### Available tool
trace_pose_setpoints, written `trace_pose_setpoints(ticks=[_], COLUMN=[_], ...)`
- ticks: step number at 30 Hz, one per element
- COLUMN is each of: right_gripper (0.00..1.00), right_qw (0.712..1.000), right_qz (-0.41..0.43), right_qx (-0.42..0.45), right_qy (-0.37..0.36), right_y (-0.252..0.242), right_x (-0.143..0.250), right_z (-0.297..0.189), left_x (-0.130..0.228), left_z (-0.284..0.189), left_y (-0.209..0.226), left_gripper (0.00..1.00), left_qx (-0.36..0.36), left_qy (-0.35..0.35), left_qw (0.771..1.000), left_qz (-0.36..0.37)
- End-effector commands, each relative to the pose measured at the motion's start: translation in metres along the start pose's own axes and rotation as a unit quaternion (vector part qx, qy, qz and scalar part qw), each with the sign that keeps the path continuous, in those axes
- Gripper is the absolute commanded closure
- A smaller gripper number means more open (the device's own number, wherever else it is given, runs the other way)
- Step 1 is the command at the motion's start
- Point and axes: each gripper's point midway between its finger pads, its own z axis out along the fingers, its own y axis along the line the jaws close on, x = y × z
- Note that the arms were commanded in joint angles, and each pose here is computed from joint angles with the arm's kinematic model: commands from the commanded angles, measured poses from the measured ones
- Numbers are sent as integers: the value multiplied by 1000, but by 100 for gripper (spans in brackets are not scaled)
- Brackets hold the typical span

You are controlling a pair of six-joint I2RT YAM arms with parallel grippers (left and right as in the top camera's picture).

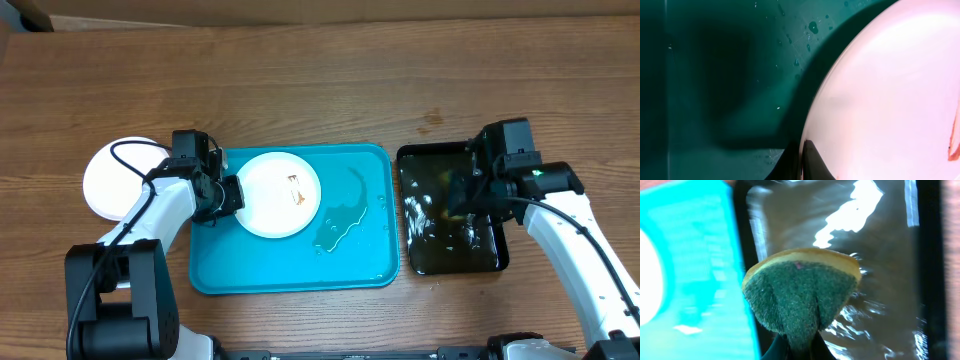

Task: Clean dirty plates on tray and stack at the side
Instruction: 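Lift the sponge and carry it left onto the white plate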

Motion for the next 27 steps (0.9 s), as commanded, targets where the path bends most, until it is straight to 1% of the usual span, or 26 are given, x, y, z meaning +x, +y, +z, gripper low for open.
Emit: trace_pose_setpoints(ticks=[1,5,9,12,17,20,23,27], right_gripper=[96,96,96,96,96,96,96,96], right_qw=[990,978,968,962,946,927,910,889], right_qz=[-43,-95,-145,-184,-245,-296,-338,-386], right_qx=[-132,-174,-182,-171,-140,-130,-122,-89], right_qy=[-36,-66,-91,-110,-160,-189,-207,-231], right_y=[61,103,147,178,231,258,278,288], right_x=[-27,-39,-38,-36,-34,-30,-21,-15], right_z=[-34,-50,-41,-23,24,52,80,108], left_x=[1,-1,-1,-1,-1,-1,-1,-1], left_z=[3,3,3,3,3,3,3,3], left_y=[1,-2,-10,-10,-10,-10,-10,-10], left_gripper=[96,96,96,96,96,96,96,96], left_qx=[2,9,32,32,32,32,32,32], left_qy=[3,0,2,2,2,2,2,2], left_qw=[1000,1000,999,999,999,999,999,999], left_qz=[7,10,26,26,26,26,26,26])
